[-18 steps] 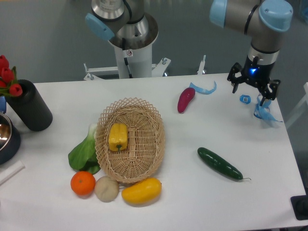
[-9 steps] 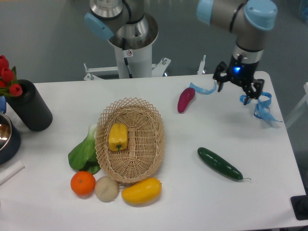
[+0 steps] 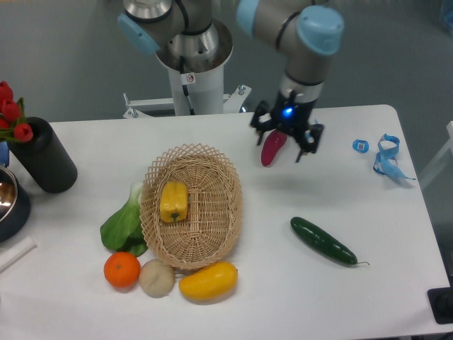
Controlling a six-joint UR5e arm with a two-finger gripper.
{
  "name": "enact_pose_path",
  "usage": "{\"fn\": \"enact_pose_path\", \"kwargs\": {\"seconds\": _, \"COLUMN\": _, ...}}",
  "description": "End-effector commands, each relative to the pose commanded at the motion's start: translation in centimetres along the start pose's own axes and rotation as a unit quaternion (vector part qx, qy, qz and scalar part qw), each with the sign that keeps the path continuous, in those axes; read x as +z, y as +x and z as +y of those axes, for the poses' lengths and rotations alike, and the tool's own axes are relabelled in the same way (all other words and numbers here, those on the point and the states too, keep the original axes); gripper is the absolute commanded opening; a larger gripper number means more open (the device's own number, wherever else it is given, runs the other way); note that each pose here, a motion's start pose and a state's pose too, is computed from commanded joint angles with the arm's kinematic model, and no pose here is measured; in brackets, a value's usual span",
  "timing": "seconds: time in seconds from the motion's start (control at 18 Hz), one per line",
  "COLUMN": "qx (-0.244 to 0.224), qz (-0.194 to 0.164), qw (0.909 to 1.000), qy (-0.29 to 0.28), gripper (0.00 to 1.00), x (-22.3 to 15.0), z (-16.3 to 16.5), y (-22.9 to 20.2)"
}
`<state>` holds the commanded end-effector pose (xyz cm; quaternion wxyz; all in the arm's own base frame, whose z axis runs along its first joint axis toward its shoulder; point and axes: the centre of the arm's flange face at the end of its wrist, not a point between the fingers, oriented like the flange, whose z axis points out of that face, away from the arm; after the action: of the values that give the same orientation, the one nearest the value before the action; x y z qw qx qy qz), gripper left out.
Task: Pick up the yellow pepper from the basket
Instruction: 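Move the open gripper over the basket above the yellow pepper, then lower the gripper onto the yellow pepper and close on it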
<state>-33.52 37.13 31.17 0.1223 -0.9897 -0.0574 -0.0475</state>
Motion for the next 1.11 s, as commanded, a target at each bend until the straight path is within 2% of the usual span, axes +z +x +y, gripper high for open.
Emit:
{"fn": "enact_pose_path", "kwargs": {"seconds": 0.17, "qx": -0.022, "qz": 0.01, "qw": 0.9997, "qy": -0.007, "gripper": 1.0, "x": 1.1, "z": -1.2, "y": 2.5}}
{"fn": "enact_pose_path", "kwargs": {"seconds": 0.33, "qx": -0.012, "qz": 0.025, "qw": 0.9994, "qy": -0.018, "gripper": 1.0, "x": 2.8, "z": -2.6, "y": 4.6}}
{"fn": "enact_pose_path", "kwargs": {"seconds": 0.67, "qx": -0.063, "qz": 0.051, "qw": 0.9956, "qy": -0.047, "gripper": 1.0, "x": 6.5, "z": -4.9, "y": 7.9}}
{"fn": "enact_pose_path", "kwargs": {"seconds": 0.89, "qx": -0.079, "qz": 0.058, "qw": 0.9934, "qy": -0.059, "gripper": 1.0, "x": 8.2, "z": -5.6, "y": 8.9}}
{"fn": "enact_pose_path", "kwargs": {"seconds": 1.11, "qx": -0.104, "qz": 0.05, "qw": 0.9918, "qy": -0.055, "gripper": 1.0, "x": 10.4, "z": -7.6, "y": 9.4}}
